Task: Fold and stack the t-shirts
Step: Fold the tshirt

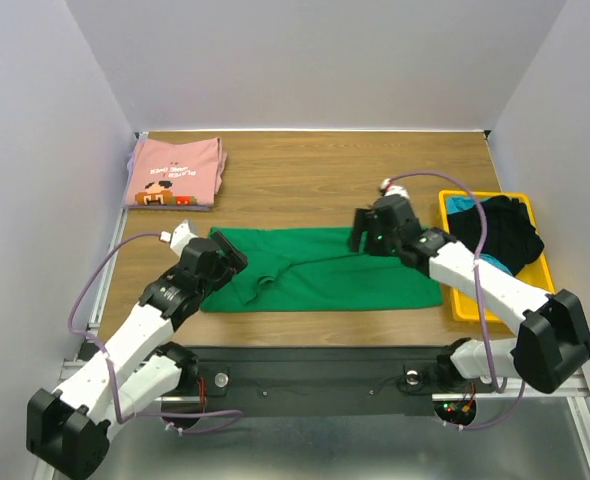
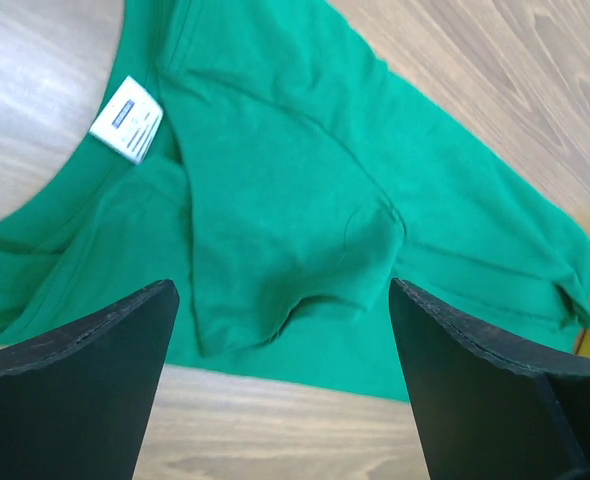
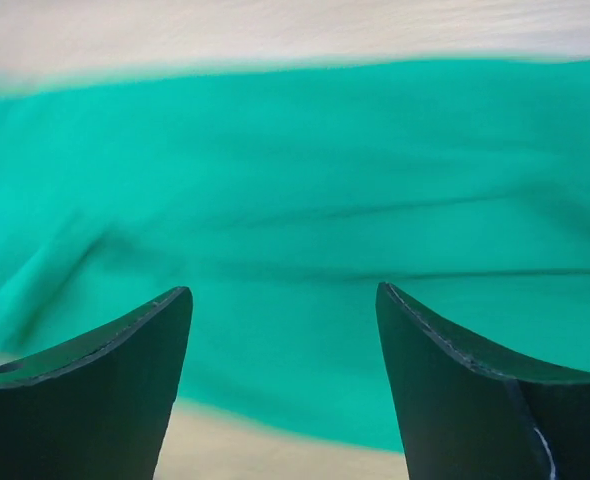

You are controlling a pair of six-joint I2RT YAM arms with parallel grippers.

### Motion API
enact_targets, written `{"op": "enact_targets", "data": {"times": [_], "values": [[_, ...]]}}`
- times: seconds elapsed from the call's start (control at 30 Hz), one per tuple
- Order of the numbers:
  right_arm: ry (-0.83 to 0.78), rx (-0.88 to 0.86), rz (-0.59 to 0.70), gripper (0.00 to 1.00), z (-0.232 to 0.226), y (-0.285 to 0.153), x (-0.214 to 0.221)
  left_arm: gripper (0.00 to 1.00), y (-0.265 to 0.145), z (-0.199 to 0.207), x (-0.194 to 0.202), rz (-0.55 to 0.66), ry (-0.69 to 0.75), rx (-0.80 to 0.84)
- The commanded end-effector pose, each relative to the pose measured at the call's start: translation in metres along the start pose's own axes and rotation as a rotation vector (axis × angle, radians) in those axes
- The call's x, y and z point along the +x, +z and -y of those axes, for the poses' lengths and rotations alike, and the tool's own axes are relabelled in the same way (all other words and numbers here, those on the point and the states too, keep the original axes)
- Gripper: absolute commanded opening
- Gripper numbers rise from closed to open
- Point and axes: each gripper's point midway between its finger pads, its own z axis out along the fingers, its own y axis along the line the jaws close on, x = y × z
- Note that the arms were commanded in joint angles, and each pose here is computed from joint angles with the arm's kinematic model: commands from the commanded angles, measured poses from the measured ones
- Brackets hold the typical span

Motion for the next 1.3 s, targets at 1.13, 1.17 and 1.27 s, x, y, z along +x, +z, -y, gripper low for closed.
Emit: {"op": "enact_targets", "data": {"times": [1.13, 1.17, 1.27], "values": [[-0.15, -0.448, -0.243, 0.14, -0.248, 0.08, 0.141, 0.98, 0.093, 0.011, 0.036, -0.141, 0.064, 0.041], [-0.152, -0.45, -0.241, 0.11, -0.248, 0.079, 0.14, 0.98, 0.093, 0.009, 0.037, -0.143, 0.064, 0.037], [-0.157, -0.459, -0.242, 0.08, -0.248, 0.074, 0.138, 0.98, 0.094, 0.007, 0.035, -0.135, 0.064, 0.026]]}}
